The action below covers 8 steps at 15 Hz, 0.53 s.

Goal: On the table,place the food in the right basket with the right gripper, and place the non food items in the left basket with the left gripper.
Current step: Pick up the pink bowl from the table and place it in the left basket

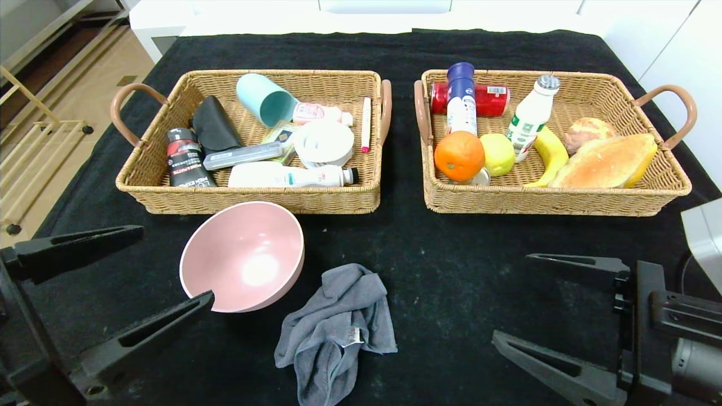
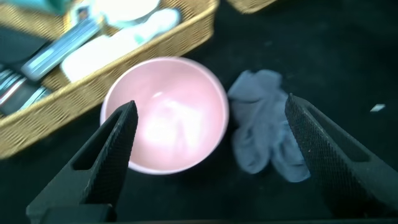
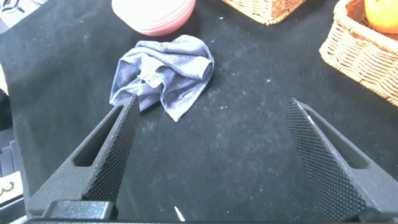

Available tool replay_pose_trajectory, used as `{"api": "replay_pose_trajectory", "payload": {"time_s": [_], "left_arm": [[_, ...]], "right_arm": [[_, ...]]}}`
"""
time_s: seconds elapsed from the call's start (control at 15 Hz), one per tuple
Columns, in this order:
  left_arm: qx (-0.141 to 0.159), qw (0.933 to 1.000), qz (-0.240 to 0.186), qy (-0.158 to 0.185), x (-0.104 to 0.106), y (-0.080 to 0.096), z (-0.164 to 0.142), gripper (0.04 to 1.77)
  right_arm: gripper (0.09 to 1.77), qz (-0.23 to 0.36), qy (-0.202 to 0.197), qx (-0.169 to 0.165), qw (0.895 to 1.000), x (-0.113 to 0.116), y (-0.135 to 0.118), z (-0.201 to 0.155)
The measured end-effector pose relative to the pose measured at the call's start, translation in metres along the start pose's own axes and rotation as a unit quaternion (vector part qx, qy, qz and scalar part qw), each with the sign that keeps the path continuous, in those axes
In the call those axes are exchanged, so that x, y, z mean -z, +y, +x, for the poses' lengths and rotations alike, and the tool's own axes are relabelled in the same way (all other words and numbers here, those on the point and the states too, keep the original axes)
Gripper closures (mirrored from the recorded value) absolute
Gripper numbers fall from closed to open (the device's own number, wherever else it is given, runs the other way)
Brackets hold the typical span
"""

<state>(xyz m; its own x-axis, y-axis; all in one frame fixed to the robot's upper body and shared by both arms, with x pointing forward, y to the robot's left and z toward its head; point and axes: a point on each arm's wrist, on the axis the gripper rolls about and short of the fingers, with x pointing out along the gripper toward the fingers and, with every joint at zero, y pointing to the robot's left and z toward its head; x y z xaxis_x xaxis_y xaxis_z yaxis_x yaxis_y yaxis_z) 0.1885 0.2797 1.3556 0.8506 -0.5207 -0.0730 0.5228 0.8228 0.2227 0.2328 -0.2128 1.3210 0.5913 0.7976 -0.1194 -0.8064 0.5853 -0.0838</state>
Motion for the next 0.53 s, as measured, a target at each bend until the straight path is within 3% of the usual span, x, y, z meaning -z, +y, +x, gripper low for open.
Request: {"api": "replay_pose_trajectory", "payload": {"time_s": [0.2, 0.4, 0.53], "left_arm": [[-0.072, 0.9952, -0.009, 0.065, 0.001, 0.006, 0.002, 0.09], [-0.094, 0.9843, -0.056, 0.138, -0.005, 0.009, -0.003, 0.09], [-0.109, 0.9751, -0.098, 0.167, -0.013, 0.013, -0.004, 0.09]], "right_arm": [[0.15, 0.001, 0.002, 0.001, 1.0, 0.001, 0.0, -0.001], [0.15, 0.003, 0.005, 0.009, 1.0, 0.002, -0.003, -0.001], [0.15, 0.004, 0.007, 0.015, 1.0, 0.003, -0.006, 0.0]]}}
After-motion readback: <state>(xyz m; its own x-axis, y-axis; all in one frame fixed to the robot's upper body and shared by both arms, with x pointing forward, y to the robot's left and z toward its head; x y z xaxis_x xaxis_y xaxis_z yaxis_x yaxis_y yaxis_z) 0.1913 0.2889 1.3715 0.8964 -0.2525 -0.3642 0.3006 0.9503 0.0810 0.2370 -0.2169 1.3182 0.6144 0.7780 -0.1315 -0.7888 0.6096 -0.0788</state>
